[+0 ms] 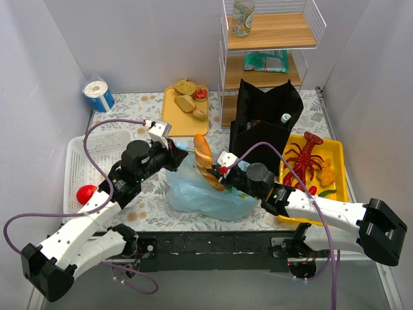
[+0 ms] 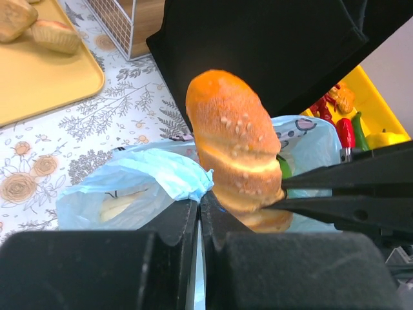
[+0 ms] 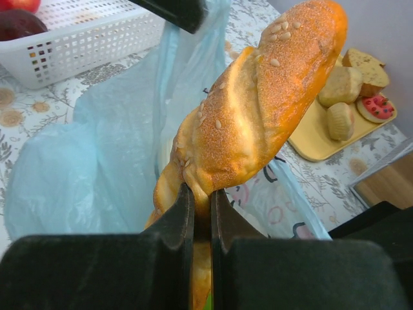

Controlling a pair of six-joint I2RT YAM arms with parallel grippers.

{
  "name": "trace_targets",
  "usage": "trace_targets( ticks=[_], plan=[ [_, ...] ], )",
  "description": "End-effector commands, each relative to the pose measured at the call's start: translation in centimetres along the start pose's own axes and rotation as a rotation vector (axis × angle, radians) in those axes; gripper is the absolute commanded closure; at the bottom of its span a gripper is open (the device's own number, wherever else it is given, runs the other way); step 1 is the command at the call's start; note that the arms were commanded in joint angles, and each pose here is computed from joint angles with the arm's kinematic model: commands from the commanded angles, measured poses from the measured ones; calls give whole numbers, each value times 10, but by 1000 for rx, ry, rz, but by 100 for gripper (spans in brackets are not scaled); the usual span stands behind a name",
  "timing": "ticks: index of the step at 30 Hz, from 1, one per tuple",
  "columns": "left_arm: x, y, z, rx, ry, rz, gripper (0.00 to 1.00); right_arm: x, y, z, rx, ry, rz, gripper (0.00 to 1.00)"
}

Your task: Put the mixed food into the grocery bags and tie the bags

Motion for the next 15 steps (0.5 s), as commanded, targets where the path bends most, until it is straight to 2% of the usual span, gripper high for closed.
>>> trace_targets(
  ticks=[1,6,15],
  plan=[
    [-20,15,-12,59,-110,-64,100,-16,1,-15,89,54,-71,99],
    [-33,20,-25,159,-218,-105,100,1,15,-24,224,39,33,99],
    [-72,13,-31,114,-337,-227,100,14,53,-50,503,27,168,99]
  ],
)
Point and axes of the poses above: each gripper's point midway between its finger pads, its own y axis back along the fingers, its own z axis along the line the jaws close on, x = y × z, the point moved 7 cm from there along y, back along the fingers, and after that the axes turned 12 degrees about y, right-handed, at the moved point
